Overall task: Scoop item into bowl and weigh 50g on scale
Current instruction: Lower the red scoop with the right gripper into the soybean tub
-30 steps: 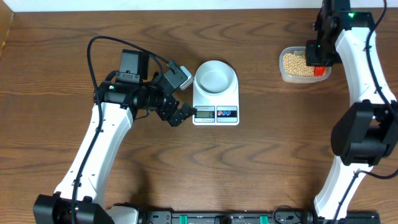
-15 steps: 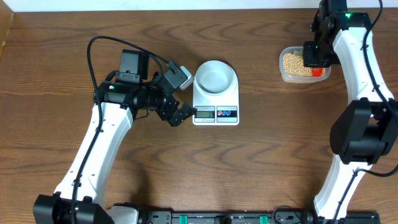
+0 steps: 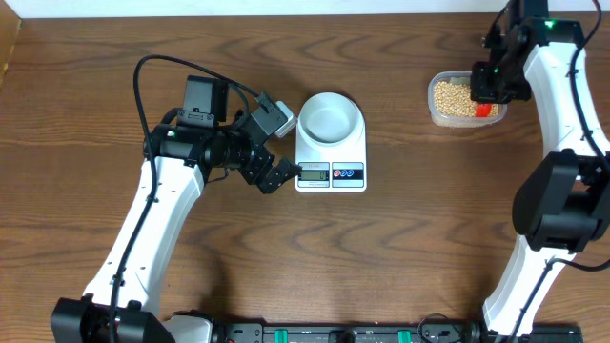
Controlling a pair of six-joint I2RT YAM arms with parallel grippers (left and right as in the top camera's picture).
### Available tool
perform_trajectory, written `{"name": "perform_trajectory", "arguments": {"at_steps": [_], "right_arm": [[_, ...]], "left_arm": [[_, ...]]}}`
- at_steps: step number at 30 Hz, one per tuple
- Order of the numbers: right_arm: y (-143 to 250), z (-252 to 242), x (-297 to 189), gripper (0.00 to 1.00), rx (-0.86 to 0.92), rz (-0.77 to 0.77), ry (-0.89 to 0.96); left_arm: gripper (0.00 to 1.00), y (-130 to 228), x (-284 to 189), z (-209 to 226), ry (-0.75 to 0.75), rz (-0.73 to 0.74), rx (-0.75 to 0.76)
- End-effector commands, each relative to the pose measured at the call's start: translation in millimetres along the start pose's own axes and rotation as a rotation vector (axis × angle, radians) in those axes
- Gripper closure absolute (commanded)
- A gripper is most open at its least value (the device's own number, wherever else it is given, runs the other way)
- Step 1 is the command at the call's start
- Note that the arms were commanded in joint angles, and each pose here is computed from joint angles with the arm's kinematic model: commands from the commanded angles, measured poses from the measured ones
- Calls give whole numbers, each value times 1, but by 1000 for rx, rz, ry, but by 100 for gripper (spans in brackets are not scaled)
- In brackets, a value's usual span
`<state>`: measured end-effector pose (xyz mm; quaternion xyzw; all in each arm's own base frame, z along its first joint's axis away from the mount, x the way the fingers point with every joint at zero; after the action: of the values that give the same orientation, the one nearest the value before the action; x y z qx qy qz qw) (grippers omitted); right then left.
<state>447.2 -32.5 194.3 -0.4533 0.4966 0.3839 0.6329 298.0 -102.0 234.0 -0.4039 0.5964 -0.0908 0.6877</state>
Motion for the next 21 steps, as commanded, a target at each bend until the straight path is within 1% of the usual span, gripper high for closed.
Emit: {"name": "perform_trajectory", "arguments": {"at_steps": [1, 7, 13, 21], "right_arm": [[-3, 3, 5, 99, -15, 16, -68], [-3, 3, 4, 99, -28, 25, -128], [-2, 3, 4, 99, -27, 33, -138], [-2, 2, 1, 99, -24, 50, -232]], "left_arm": [[0, 3, 2, -1, 4, 9, 10], [0, 3, 2, -1, 4, 9, 10], [0, 3, 2, -1, 4, 9, 10], [0, 3, 2, -1, 4, 9, 10]]}}
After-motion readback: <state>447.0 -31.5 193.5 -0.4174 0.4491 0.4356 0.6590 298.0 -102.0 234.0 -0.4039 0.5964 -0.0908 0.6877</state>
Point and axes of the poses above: each gripper's point midway between its finger pads, its own x axis out along the fingers, its own z axis along the line the jaws close on, y = z × x, the point moved 8 cm from there along -x, back along the fingers, and after that the axes turned 11 degrees about x, right-handed, at the moved point
